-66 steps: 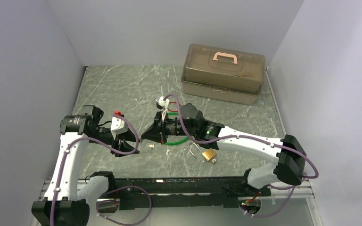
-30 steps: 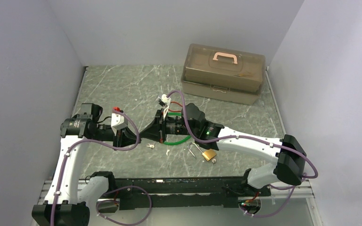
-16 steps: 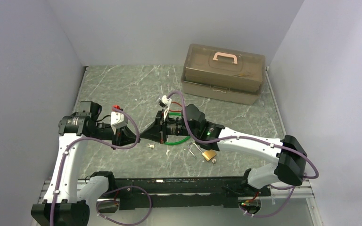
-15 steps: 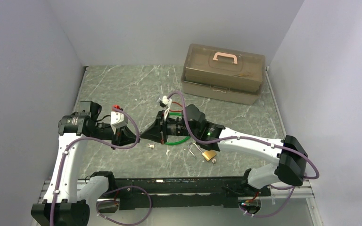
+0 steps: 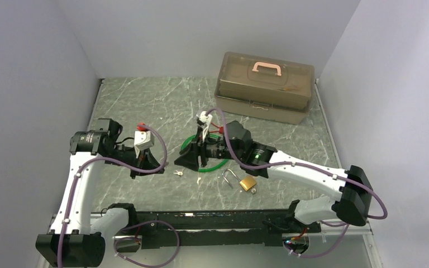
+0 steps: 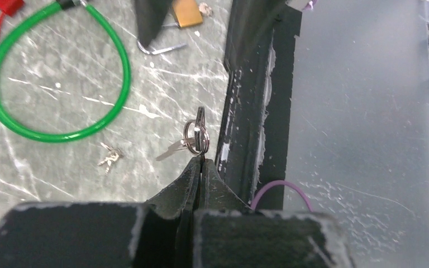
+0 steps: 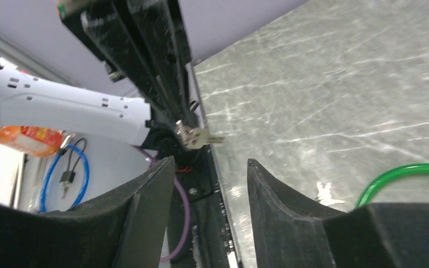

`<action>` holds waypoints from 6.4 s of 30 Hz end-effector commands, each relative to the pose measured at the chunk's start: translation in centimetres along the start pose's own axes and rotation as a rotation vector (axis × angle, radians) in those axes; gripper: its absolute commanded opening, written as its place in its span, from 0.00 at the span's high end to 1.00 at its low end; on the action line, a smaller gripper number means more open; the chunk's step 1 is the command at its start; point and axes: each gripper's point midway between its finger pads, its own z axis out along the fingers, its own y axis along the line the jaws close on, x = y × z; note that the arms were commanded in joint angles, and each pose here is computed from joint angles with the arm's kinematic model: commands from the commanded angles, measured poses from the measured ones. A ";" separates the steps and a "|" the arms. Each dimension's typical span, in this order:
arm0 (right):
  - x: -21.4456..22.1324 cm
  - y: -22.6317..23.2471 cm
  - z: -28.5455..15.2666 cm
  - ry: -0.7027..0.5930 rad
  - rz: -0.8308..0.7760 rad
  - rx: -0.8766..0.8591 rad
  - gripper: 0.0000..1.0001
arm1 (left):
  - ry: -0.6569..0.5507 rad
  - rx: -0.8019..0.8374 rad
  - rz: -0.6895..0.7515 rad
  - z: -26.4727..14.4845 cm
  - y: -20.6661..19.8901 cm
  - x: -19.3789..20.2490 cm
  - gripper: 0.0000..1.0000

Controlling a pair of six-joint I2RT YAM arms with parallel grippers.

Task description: Unlock with the key

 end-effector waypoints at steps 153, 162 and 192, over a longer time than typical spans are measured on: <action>4.6 0.8 -3.4 -0.095 -0.032 -0.142 1.00 | 0.582 0.174 -0.047 3.3 -4.4 -0.7 1.00; 3.7 1.0 -3.9 -0.110 -0.035 -0.154 1.00 | 0.565 0.168 -0.038 3.0 -4.6 -1.1 1.00; 2.1 3.2 -3.2 -0.103 -0.052 -0.269 0.68 | 0.565 0.158 -0.032 2.9 -4.5 -1.1 1.00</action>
